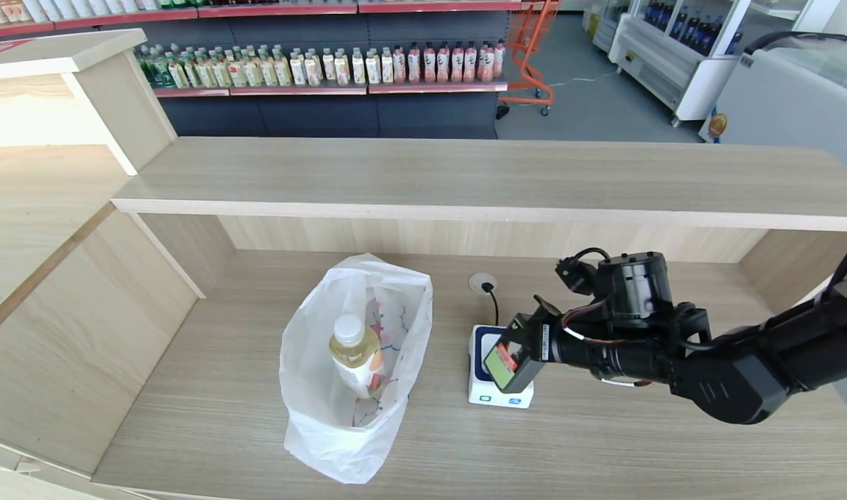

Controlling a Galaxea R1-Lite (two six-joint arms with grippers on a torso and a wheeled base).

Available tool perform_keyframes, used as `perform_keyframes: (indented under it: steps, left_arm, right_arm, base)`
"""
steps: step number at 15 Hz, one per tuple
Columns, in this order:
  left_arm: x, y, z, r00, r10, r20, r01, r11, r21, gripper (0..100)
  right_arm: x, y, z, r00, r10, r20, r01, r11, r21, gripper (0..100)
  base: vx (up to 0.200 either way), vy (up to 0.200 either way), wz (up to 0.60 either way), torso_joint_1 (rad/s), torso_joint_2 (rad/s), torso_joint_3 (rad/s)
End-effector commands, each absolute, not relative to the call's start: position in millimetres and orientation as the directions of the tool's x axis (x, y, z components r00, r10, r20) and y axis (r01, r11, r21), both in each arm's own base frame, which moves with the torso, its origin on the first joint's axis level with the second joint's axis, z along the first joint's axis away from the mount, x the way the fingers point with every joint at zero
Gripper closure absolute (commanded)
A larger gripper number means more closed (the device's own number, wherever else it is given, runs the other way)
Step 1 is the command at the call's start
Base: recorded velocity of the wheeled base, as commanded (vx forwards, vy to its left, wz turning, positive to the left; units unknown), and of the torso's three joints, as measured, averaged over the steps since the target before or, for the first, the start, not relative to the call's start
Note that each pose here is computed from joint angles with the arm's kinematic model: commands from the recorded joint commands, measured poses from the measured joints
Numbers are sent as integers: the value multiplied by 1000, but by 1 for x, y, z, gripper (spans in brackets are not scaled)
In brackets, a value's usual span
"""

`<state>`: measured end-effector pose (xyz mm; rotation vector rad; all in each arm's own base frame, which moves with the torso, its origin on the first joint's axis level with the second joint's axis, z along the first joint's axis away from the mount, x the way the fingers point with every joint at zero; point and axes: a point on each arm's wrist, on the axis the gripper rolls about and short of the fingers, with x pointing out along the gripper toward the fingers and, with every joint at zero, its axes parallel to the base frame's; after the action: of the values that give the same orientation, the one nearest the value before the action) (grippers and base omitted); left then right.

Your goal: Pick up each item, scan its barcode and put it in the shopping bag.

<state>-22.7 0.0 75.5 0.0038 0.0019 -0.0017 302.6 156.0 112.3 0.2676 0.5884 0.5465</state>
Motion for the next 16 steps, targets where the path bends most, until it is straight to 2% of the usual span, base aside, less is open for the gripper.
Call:
perform_keyframes:
  steps: [1,8,10,14,16]
  left_arm:
    - [-23,0,76,1000,-2,-2,2,1000,3,0]
    - [-23,0,76,1000,-2,-2,2,1000,5,0]
    - [-23,0,76,1000,-2,-2,2,1000,3,0]
    - [-23,0,76,1000,-2,-2,2,1000,3,0]
    - [-23,0,76,1000,-2,-2,2,1000,3,0]
  right_arm:
    - [312,166,95,686,562,-462,-427,825,371,100]
    - [322,172,92,693,564,-449,-447,825,346,100]
    - [319,170,101,704,570,-425,-455,820,347,100]
    - [276,134,188,787,582,-206,-503,798,332,100]
    - [264,110,206,829,537,-154,-507,839,195,100]
  base:
    - [0,0,0,0,0,0]
    - [0,0,0,0,0,0]
    - [0,0,0,0,0,0]
    - [0,0,0,0,0,0]
    - [0,0,0,0,0,0]
